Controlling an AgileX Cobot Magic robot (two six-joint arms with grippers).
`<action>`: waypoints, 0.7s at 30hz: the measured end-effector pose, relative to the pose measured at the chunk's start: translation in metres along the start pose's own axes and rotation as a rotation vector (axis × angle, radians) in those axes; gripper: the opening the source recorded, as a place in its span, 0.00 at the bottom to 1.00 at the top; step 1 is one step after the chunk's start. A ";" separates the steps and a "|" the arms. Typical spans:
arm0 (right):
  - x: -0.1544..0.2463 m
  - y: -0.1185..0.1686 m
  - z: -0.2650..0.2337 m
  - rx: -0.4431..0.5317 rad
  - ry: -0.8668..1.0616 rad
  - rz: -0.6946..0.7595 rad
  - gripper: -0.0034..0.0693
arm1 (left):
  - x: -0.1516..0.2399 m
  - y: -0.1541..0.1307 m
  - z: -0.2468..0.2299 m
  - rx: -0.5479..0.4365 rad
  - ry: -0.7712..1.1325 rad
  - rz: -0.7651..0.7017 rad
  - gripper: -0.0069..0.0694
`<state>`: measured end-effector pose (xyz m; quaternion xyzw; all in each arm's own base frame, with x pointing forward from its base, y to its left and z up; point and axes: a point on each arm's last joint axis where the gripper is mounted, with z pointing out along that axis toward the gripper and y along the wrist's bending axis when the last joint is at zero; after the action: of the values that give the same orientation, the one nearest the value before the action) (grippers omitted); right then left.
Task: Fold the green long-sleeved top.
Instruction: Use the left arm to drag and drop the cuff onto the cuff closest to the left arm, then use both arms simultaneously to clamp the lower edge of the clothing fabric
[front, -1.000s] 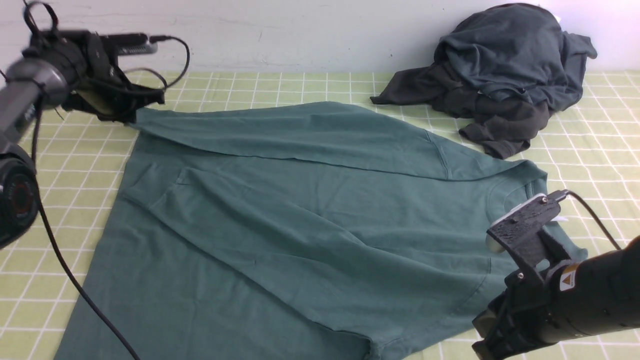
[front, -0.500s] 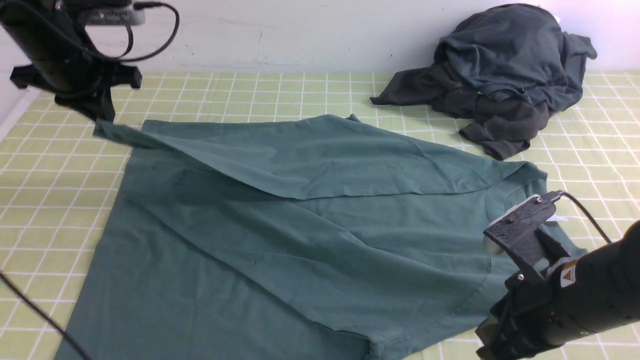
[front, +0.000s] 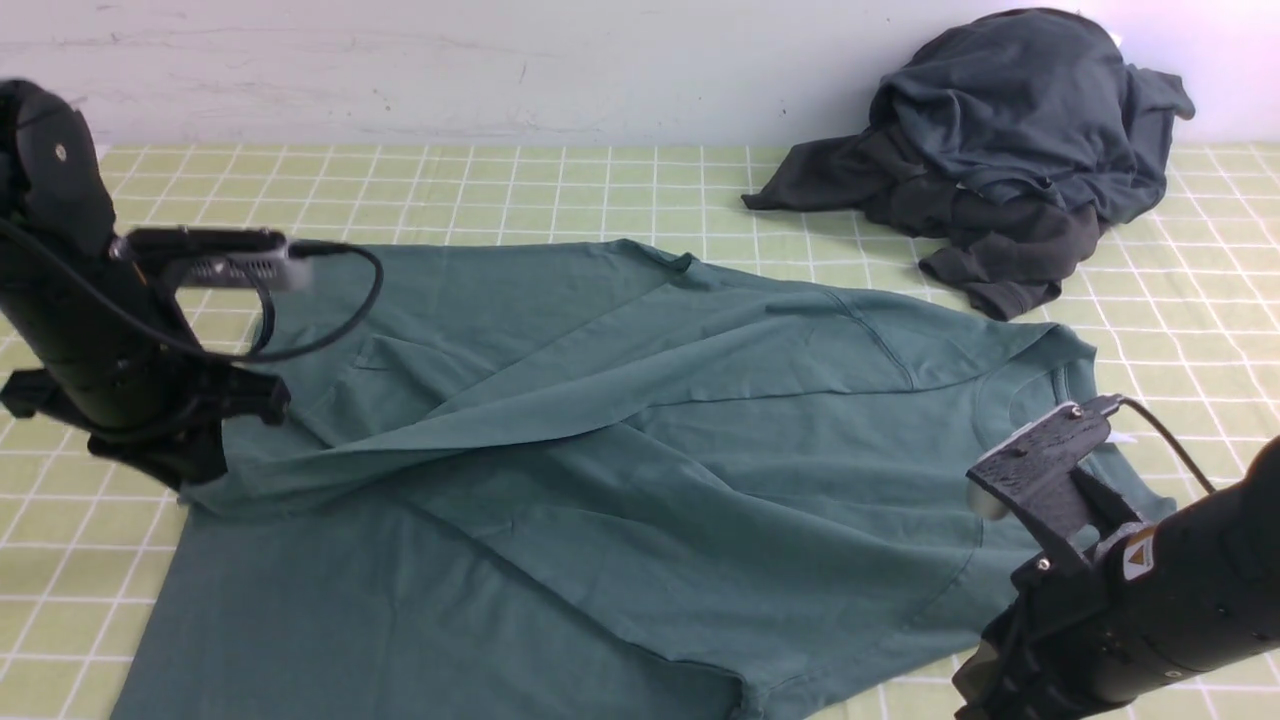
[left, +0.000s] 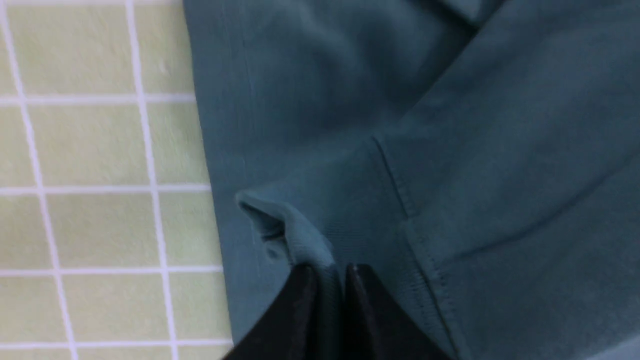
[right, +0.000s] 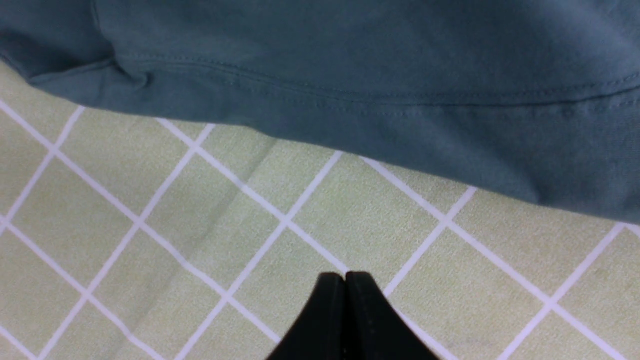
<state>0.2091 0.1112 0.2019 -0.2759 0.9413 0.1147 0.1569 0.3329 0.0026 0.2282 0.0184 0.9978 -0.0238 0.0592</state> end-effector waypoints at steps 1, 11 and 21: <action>0.000 0.000 0.000 -0.001 0.000 0.001 0.03 | 0.000 0.000 0.001 0.000 0.002 0.000 0.21; 0.001 0.001 0.000 -0.010 0.008 0.003 0.03 | 0.013 -0.008 -0.037 0.050 -0.118 -0.015 0.57; 0.003 0.002 0.000 -0.023 0.029 0.001 0.03 | 0.038 -0.012 -0.002 0.039 0.010 0.013 0.57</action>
<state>0.2059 0.1116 0.2013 -0.2788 0.9422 0.1214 0.1403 0.2943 -0.0083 0.2262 0.0263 0.9973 -0.0430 0.0538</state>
